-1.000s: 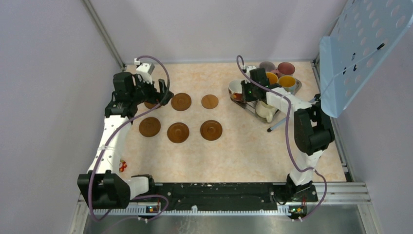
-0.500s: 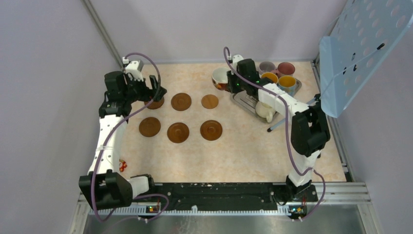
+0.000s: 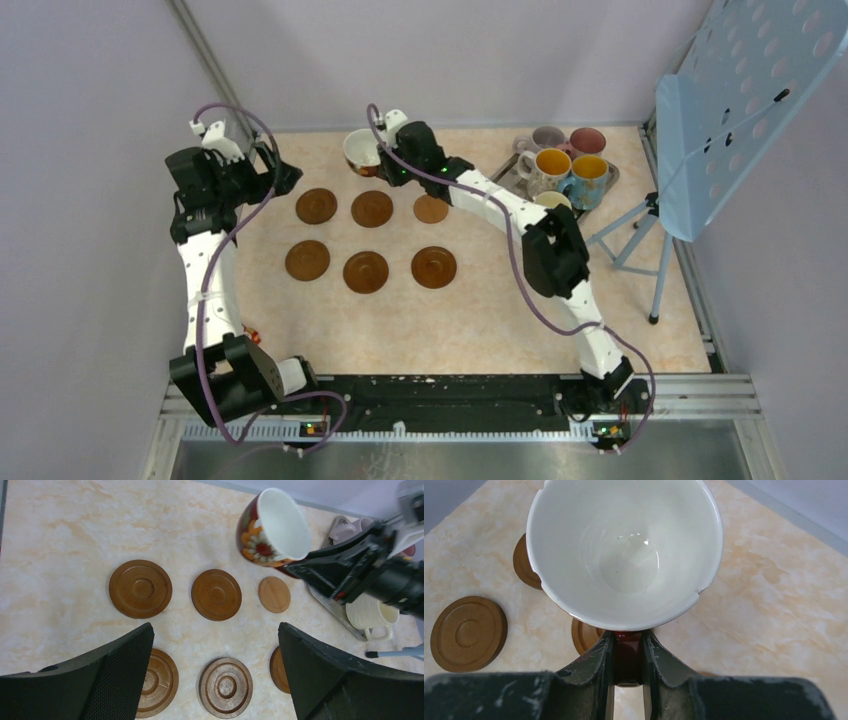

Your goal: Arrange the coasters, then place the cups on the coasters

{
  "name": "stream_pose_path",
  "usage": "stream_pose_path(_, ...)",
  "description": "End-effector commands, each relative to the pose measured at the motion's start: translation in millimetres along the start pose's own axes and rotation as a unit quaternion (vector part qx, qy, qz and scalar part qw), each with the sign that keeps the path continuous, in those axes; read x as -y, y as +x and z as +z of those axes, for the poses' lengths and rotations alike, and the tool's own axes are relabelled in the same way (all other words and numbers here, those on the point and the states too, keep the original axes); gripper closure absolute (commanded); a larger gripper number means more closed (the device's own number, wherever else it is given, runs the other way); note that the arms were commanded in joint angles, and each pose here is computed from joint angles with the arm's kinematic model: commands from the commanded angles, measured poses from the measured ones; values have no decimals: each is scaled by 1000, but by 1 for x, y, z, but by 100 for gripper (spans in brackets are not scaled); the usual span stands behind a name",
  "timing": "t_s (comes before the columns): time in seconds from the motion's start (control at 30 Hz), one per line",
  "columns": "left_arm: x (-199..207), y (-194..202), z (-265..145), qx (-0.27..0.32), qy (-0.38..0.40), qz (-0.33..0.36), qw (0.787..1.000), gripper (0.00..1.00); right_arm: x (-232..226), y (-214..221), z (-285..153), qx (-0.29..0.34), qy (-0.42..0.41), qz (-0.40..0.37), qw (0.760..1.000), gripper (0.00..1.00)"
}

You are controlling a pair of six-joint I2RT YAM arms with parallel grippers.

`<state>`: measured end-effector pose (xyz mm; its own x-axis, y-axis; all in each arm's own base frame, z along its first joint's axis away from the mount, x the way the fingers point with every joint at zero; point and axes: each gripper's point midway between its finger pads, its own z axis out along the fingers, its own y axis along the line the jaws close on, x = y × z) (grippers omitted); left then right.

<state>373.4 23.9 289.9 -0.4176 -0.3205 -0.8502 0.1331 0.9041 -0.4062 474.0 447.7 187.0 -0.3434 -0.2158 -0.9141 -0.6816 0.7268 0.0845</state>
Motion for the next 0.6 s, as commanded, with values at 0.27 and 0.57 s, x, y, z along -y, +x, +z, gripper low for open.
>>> stream_pose_path(0.27,-3,-20,-13,41,10,-3,999,1,-90,-96,24,179,-70,-38,981,100)
stream_pose_path(0.57,-6,-23,-16,45,14,-15,999,1,-125,-85,42,194,-87,-40,976,100)
